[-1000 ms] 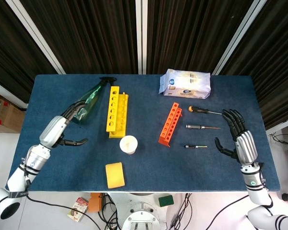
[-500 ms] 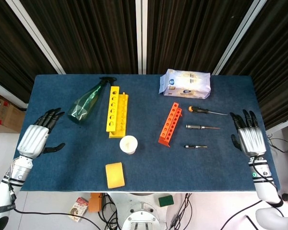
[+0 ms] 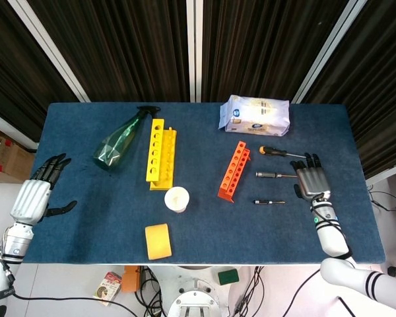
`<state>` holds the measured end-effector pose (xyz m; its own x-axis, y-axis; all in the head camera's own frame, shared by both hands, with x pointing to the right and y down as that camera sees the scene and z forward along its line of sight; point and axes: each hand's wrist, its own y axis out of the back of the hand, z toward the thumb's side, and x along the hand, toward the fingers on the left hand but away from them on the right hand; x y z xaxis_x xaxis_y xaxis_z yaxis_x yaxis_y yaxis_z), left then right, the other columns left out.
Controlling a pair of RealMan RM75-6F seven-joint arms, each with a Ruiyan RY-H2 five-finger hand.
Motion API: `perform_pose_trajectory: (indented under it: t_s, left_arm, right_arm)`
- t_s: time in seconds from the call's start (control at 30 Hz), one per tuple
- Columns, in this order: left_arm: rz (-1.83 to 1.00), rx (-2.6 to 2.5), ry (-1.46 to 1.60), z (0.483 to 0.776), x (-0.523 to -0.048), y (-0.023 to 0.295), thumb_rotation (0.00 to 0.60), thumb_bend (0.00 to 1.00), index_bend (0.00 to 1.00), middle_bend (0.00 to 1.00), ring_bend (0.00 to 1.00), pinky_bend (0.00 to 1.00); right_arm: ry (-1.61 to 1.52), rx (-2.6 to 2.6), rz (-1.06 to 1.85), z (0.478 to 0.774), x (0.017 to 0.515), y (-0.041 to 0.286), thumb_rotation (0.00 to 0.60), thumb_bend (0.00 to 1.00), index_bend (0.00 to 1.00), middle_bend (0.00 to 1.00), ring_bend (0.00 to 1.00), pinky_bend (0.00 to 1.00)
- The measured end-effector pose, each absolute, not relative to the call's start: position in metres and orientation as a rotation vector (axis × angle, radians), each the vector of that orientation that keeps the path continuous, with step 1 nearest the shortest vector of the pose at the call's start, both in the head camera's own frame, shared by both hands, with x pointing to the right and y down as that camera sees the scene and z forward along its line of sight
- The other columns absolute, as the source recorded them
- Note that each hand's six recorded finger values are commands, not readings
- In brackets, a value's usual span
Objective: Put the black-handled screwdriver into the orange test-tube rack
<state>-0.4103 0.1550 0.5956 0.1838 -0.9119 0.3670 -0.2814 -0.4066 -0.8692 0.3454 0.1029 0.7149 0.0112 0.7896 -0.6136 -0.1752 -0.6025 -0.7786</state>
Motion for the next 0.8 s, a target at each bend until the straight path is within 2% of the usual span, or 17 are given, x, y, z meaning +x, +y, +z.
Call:
perform_pose_trajectory:
  t_s: [0.2,0.6,0.8]
  left_arm:
    - [-1.222,-1.805,1.122,0.593,-0.412,0.154,0.6,0.15,0.09,0.02,0.01,0.17]
    - [-1.244,-1.81,1.134,0.597,-0.419,0.154,0.6,0.15,0.09,0.02,0.01,0.16]
    - [-1.246,-1.812,1.151,0.598,-0.422,0.153,0.6,0.15,0.09,0.02,0.01,0.16]
  right_arm:
    - [-0.598,-1.572,1.668,0.733,0.315,0.102,0.6,0.4,0.23,0.22,0.0,0.0]
    - [-0.696,-1.618,1.586,0.751,0.285,0.098,0.6,0.4,0.37,0.24,0.0,0.0]
    - [-0.705,-1.61,1.572,0.757,0.276,0.096,0.6,0.41,0.38,0.25,0.0,0.0]
